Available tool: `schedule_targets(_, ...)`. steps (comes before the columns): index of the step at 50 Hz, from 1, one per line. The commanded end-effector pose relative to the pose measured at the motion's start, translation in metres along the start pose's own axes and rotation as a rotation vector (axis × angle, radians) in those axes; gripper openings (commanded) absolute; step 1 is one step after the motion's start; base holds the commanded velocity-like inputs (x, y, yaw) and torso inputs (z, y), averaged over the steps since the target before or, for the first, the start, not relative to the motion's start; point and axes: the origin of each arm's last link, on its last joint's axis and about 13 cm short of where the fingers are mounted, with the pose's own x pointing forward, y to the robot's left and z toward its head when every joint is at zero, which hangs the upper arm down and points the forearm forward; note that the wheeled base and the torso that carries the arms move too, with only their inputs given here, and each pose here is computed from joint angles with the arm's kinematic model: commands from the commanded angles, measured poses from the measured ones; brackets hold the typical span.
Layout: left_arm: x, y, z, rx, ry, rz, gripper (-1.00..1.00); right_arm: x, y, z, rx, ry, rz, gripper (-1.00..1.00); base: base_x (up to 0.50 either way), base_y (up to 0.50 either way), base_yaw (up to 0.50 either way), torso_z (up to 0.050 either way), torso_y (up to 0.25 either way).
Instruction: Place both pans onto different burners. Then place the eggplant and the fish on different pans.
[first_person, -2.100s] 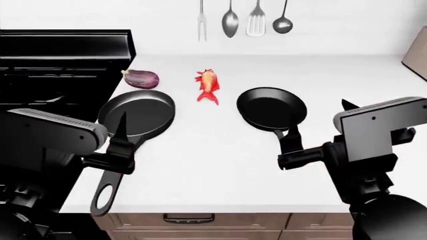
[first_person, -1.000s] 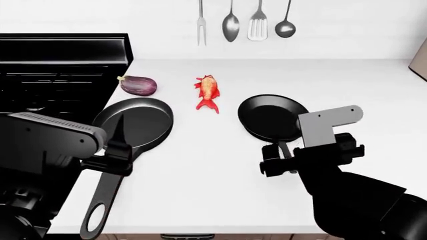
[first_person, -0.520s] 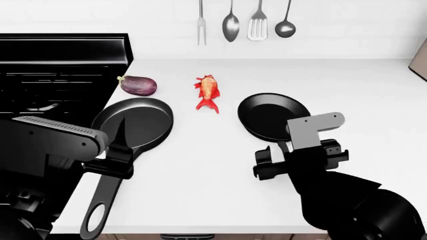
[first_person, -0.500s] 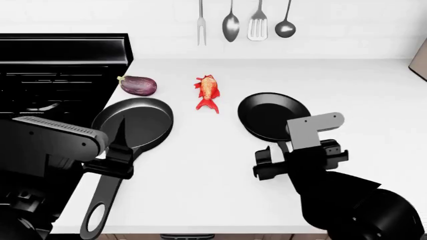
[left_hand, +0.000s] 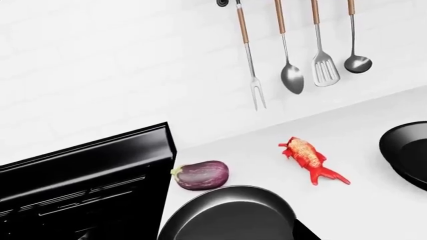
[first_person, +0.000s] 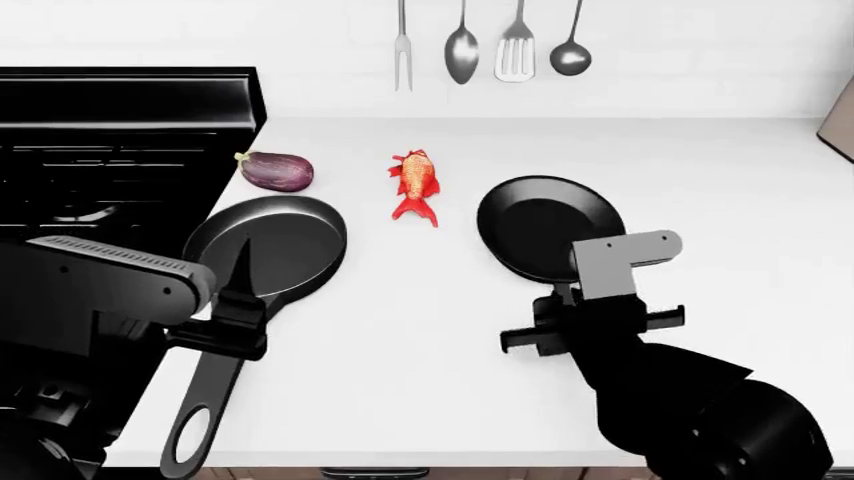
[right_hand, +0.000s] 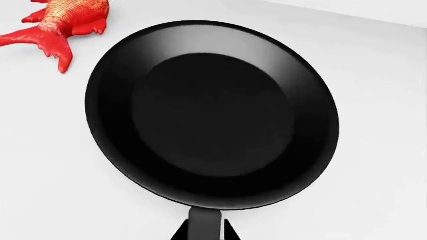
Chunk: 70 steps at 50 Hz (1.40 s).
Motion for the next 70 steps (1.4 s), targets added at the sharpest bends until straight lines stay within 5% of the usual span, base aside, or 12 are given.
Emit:
schedule_targets(1,0.0,0.0,-0.001,-0.002,0.003,0.002,1.0,0.0,-0.005,-0.008,0.012,0.06,-0.04,-1.0,0.0,0.0,0.0,0.0,0.0)
schedule_targets(30,0.003,-0.005,-0.018,-0.016,0.091,-0.035,1.0,-0.056,-0.02,0.031,0.01,-0.154,-0.072,-1.0,0.0,0.0,0.0,0.0,0.0)
schedule_targets(38,0.003,-0.008,-0.014,-0.137,0.25,-0.098,1.0,-0.057,-0.023,0.025,0.006,-0.153,-0.086,-1.0,0.0,0.0,0.0,0.0,0.001)
schedule_targets(48,-0.009,-0.012,0.01,-0.207,0.329,-0.023,1.0,-0.056,-0.022,0.021,-0.003,-0.146,-0.078,-1.0,0.0,0.0,0.0,0.0,0.002)
schedule_targets(70,-0.006,-0.029,0.002,-0.211,0.42,0.037,1.0,-0.058,-0.024,0.015,-0.017,-0.145,-0.079,-1.0,0.0,0.0,0.0,0.001,0.002)
